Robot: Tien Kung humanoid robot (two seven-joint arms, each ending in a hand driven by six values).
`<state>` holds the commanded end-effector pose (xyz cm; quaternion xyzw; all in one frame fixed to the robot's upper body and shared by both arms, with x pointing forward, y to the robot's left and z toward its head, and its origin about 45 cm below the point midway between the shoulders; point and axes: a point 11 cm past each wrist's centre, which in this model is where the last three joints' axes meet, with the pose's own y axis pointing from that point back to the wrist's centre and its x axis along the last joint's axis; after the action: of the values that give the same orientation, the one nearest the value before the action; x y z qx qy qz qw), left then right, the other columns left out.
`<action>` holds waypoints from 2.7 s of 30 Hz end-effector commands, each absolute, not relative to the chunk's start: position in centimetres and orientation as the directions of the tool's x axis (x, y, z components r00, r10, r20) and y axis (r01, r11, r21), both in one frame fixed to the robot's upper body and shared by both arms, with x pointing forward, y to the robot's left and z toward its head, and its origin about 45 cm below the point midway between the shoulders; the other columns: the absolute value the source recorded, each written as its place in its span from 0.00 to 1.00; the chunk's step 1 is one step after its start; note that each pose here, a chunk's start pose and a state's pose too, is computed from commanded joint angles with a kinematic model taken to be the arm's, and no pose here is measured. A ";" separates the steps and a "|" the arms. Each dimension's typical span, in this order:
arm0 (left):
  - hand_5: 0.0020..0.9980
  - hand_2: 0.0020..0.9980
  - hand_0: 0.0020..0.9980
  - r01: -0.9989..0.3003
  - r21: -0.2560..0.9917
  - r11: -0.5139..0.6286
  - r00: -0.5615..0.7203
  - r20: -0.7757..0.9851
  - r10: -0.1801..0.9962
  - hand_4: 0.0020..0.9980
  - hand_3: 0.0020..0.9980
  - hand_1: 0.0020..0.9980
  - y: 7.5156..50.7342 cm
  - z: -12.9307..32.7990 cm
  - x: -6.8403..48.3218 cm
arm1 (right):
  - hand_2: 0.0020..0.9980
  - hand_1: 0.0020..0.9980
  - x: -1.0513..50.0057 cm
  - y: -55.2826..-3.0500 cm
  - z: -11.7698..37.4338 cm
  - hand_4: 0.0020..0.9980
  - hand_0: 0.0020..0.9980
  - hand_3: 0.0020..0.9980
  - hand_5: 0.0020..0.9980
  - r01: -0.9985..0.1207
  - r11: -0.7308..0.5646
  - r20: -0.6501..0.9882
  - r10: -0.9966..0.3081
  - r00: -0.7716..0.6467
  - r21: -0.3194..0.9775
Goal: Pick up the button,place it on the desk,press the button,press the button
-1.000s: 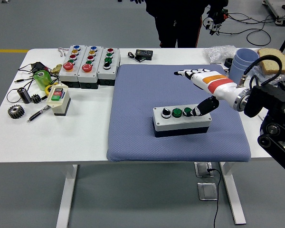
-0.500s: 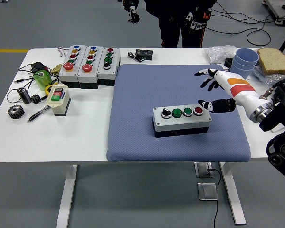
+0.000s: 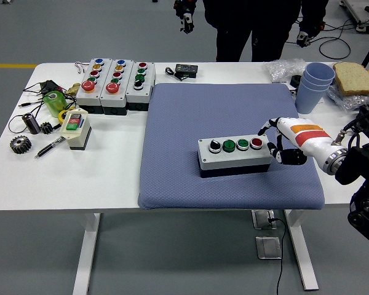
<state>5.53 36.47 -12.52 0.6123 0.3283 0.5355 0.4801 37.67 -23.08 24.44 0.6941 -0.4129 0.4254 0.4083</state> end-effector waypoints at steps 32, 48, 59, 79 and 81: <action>0.65 0.68 0.63 -0.108 0.940 -0.322 0.213 0.339 0.916 0.34 0.60 0.66 36.4 -12.6 5.4 | 0.21 0.00 38.4 -23.7 22.3 0.56 0.14 0.68 0.00 -0.932 -0.267 0.926 -0.218 0.308 0.247; 0.64 0.68 0.63 -0.109 0.941 -0.322 0.212 0.338 0.917 0.34 0.60 0.66 36.4 -12.6 5.4 | 0.21 0.00 37.8 -22.9 22.6 0.56 0.14 0.68 0.00 -0.928 -0.286 0.925 -0.222 0.309 0.241; 0.64 0.68 0.63 -0.110 0.941 -0.321 0.211 0.338 0.917 0.34 0.60 0.66 36.4 -12.6 5.4 | 0.21 0.00 38.5 -19.8 24.5 0.53 0.14 0.67 0.00 -0.927 -0.332 0.931 -0.252 0.265 0.174; 0.64 0.68 0.63 -0.110 0.941 -0.320 0.212 0.337 0.917 0.34 0.60 0.66 36.4 -12.6 5.4 | 0.21 0.00 37.7 -20.2 22.4 0.54 0.14 0.67 0.00 -0.914 -0.325 0.919 -0.225 0.323 0.241; 0.64 0.68 0.63 -0.110 0.941 -0.320 0.212 0.337 0.917 0.34 0.60 0.66 36.4 -12.6 5.4 | 0.21 0.00 37.6 -20.2 22.3 0.54 0.14 0.67 0.00 -0.913 -0.325 0.918 -0.223 0.328 0.247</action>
<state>5.44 36.38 -12.56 0.6122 0.3295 0.5341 0.4810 37.60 -20.20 22.27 0.7005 -0.4054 0.4145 0.4161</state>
